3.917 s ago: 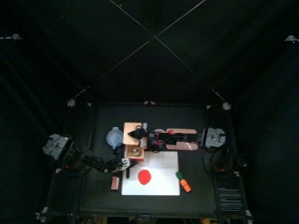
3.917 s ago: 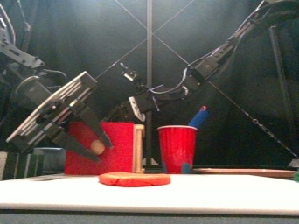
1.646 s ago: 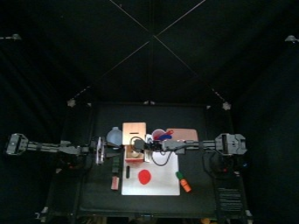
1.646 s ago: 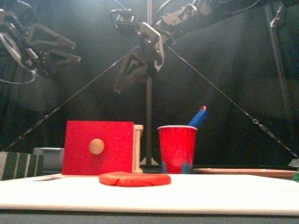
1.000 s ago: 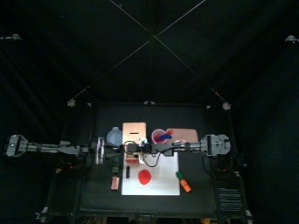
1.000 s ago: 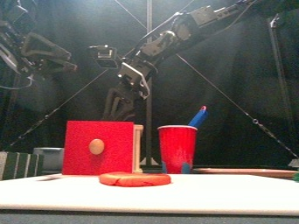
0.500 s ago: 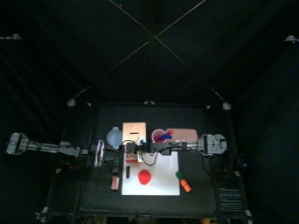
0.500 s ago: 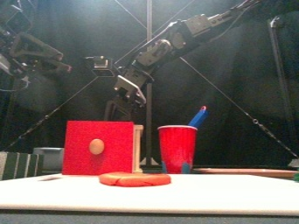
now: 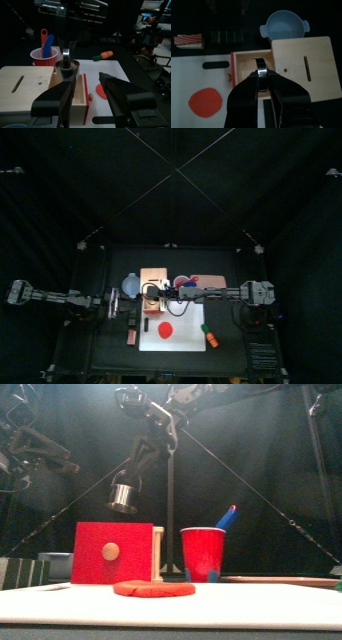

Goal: Get the cutter from the drawer then cut the dough then place the extra dough in the bowl
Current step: Place the cutter on the board

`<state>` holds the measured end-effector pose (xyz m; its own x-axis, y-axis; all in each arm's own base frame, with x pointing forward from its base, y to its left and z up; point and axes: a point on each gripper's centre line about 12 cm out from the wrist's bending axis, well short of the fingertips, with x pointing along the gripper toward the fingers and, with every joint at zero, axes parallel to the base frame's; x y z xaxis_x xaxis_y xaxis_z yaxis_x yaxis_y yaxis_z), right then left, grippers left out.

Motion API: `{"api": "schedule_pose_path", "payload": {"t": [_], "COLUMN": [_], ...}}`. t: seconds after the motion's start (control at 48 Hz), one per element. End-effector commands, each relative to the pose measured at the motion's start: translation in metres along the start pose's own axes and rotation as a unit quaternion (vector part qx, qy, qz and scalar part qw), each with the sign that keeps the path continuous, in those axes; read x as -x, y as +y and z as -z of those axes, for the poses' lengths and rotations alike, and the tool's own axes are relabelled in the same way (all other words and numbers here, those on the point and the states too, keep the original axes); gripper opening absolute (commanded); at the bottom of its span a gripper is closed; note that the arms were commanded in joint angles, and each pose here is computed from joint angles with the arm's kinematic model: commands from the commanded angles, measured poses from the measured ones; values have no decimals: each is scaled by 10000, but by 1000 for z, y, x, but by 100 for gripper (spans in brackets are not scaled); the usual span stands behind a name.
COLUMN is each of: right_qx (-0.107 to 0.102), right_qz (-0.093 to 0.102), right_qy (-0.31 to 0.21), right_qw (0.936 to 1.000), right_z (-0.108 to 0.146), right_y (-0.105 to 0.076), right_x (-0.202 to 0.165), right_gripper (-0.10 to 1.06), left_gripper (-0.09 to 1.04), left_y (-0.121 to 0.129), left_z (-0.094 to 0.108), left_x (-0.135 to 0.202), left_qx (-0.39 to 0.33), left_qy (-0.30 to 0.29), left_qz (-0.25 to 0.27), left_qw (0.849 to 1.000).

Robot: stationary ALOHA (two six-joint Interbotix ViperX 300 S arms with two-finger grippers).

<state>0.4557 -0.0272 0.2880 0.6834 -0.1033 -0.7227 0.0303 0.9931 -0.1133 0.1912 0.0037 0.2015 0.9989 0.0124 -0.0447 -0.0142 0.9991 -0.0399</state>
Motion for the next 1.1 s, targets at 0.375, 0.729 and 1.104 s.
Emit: {"api": "schedule_pose_path", "payload": {"t": [0.375, 0.729, 1.104], "right_qx": [-45, -8, -74], "right_qz": [-16, -125, -239], "right_qy": [709, 759, 603], "right_qw": [9975, 9970, 9979], "right_z": [147, 177, 163], "right_y": [42, 54, 61], "right_x": [35, 7, 5], "right_gripper": [48, 51, 82], "left_gripper": [81, 81, 81], "left_y": [43, 63, 79], "left_z": [-37, -48, -38], "left_x": [-9, -10, -23], "left_qx": [260, 259, 359], "left_qy": [-563, -668, -336], "left_qz": [-1124, -1566, -1854], "left_qw": [9917, 9851, 9814]}}
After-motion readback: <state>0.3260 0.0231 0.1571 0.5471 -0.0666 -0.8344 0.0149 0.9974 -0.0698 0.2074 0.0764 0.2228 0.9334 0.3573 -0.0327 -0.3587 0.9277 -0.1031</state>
